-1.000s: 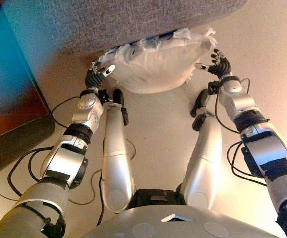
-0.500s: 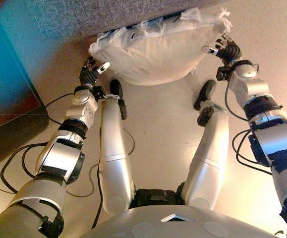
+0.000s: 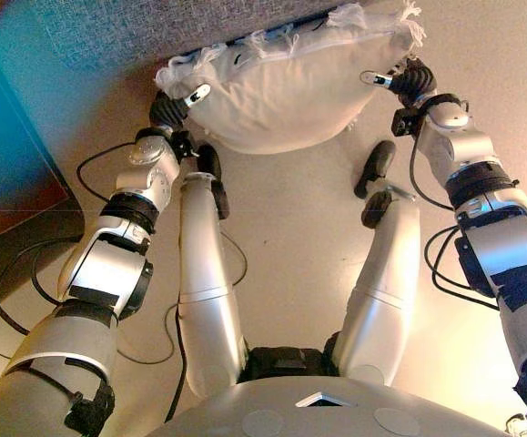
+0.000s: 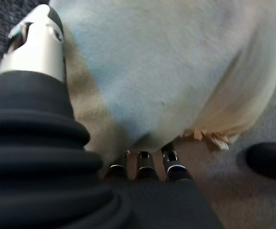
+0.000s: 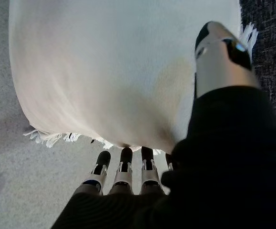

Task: Pick up the cushion and take it to the sofa

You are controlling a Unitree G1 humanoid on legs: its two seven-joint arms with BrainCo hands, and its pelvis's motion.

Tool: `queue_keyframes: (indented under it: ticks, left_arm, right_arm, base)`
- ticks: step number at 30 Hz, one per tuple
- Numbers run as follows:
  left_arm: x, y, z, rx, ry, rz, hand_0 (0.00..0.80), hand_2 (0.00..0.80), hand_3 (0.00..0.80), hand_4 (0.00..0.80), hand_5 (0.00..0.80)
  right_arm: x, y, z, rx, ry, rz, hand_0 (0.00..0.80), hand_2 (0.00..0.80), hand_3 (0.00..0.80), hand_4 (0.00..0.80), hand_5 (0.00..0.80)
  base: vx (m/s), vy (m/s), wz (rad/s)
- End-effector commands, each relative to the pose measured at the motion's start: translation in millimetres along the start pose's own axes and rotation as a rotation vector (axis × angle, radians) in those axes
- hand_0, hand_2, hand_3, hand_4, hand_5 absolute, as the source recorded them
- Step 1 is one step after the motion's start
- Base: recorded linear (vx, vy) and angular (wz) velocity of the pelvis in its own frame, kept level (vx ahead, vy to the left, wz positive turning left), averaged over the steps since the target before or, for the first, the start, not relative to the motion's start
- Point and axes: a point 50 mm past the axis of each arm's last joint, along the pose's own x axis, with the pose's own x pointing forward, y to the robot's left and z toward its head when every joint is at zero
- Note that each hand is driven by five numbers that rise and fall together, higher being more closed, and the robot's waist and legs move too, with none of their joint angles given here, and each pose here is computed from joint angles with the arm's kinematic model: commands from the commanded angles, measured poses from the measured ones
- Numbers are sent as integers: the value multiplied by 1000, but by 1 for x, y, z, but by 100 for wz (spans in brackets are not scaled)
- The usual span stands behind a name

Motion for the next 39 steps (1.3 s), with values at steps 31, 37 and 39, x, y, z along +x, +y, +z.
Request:
queue_keyframes:
  ticks: [31, 37, 39]
  left_arm:
    - [-22, -37, 0, 46, -227, -207, 800, 800, 800, 800, 800]
    - [-39, -24, -17, -23, -275, -135, 800, 800, 800, 800, 800]
    - [-47, -20, -25, -38, -281, -113, 800, 800, 800, 800, 800]
  right_arm:
    - [-30, 35, -11, 237, -294, 225, 800, 800, 800, 800, 800]
    - [-48, 36, -34, 305, -338, 209, 800, 800, 800, 800, 800]
    - [-54, 41, -40, 332, -344, 203, 800, 800, 800, 800, 800]
  base:
    - [-12, -16, -1]
    - [14, -47, -12]
    - [70, -78, -18]
